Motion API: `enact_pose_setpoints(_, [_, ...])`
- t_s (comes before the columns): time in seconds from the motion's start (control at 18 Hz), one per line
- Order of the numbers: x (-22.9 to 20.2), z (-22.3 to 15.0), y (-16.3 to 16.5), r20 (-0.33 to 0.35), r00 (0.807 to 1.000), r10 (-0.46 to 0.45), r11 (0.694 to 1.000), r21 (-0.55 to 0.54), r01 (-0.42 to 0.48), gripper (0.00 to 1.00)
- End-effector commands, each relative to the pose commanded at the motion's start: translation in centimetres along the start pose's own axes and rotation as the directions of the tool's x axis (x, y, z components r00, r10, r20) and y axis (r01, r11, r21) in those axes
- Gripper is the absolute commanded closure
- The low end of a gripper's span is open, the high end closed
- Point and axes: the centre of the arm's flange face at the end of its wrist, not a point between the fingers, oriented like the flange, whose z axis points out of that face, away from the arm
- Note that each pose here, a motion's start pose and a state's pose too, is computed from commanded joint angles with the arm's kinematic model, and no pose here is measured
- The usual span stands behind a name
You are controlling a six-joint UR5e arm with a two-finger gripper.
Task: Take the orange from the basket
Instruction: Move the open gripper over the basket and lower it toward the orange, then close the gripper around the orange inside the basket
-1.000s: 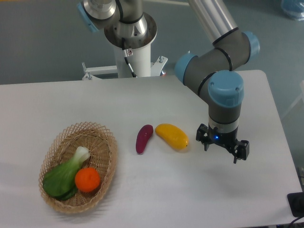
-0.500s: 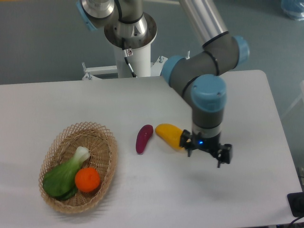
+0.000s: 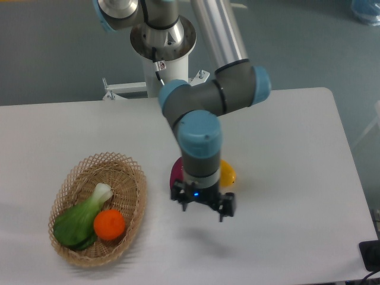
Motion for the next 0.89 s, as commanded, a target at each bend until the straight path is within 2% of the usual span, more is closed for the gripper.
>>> enact_pose_setpoints(0.17, [3.9, 0.1, -1.5, -0.018, 1.000, -0.008, 1.000, 0.005, 0.008, 0.00])
enact_pose_setpoints(0.56, [12.0, 2.9, -3.6, -0.063, 0.993, 0.102, 0.994, -0.022, -0.103, 0.00])
enact_pose_setpoints(0.89, [14.1, 4.6, -3.9, -0.079, 0.988, 0.132, 0.990, -0.043, -0.136, 0.00])
